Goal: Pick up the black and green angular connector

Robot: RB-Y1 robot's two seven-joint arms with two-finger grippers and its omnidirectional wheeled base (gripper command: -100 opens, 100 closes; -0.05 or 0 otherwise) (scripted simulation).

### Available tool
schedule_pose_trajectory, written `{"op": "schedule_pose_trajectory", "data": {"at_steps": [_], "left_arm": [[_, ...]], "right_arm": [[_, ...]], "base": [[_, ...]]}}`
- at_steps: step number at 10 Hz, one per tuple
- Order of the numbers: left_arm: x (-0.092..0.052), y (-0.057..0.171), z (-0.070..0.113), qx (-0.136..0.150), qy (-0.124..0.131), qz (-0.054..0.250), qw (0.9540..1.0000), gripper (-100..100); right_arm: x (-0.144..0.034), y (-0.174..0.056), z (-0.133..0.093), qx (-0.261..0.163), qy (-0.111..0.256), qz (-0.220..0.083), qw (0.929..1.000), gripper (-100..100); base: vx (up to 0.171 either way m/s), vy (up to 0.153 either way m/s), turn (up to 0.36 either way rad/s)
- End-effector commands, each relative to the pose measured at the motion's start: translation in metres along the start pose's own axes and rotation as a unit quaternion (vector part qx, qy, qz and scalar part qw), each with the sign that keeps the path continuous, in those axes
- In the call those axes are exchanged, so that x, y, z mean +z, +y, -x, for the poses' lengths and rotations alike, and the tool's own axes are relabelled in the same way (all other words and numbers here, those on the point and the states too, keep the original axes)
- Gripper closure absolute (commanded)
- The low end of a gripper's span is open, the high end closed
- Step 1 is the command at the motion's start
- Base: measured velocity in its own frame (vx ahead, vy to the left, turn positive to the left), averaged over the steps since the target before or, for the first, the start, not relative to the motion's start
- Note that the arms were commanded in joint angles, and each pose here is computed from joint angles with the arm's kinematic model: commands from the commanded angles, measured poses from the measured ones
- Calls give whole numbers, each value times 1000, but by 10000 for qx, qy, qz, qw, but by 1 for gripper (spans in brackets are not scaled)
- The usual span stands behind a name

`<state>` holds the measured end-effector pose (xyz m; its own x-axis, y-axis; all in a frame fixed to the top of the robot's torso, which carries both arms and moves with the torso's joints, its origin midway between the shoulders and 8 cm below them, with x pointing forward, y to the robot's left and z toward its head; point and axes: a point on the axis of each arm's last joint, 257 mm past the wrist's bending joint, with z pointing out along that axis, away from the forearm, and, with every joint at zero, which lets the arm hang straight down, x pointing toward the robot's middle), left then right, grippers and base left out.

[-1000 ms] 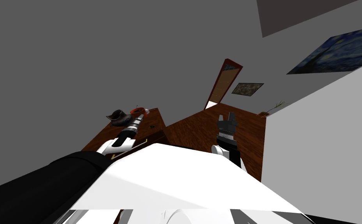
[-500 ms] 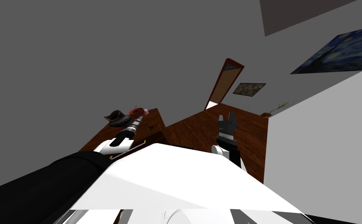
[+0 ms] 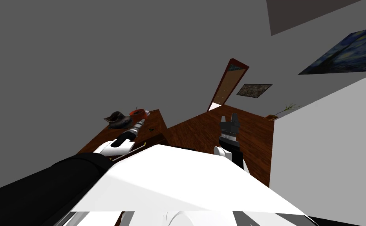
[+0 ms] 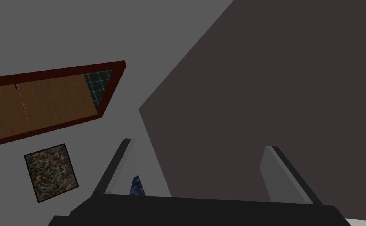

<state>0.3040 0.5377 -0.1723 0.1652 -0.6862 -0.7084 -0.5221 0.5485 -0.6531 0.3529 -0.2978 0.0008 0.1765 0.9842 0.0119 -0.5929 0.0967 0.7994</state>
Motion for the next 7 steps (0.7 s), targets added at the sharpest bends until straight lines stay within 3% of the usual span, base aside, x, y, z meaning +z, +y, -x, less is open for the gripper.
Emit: {"op": "schedule_pose_trajectory", "data": {"at_steps": [1, 6, 7], "left_arm": [[-4, 9, -7, -28, 140, 211, 9997, -100], [-16, 39, -36, -140, 620, 827, 9945, -100], [-16, 39, -36, -140, 622, 837, 9945, -100]], "right_arm": [[0, 0, 0, 0, 0, 0, 10000, 0], [0, 0, 0, 0, 0, 0, 10000, 0], [0, 0, 0, 0, 0, 0, 10000, 0]], "base": [[44, -24, 28], [56, -25, 34], [39, -26, 16]]}}
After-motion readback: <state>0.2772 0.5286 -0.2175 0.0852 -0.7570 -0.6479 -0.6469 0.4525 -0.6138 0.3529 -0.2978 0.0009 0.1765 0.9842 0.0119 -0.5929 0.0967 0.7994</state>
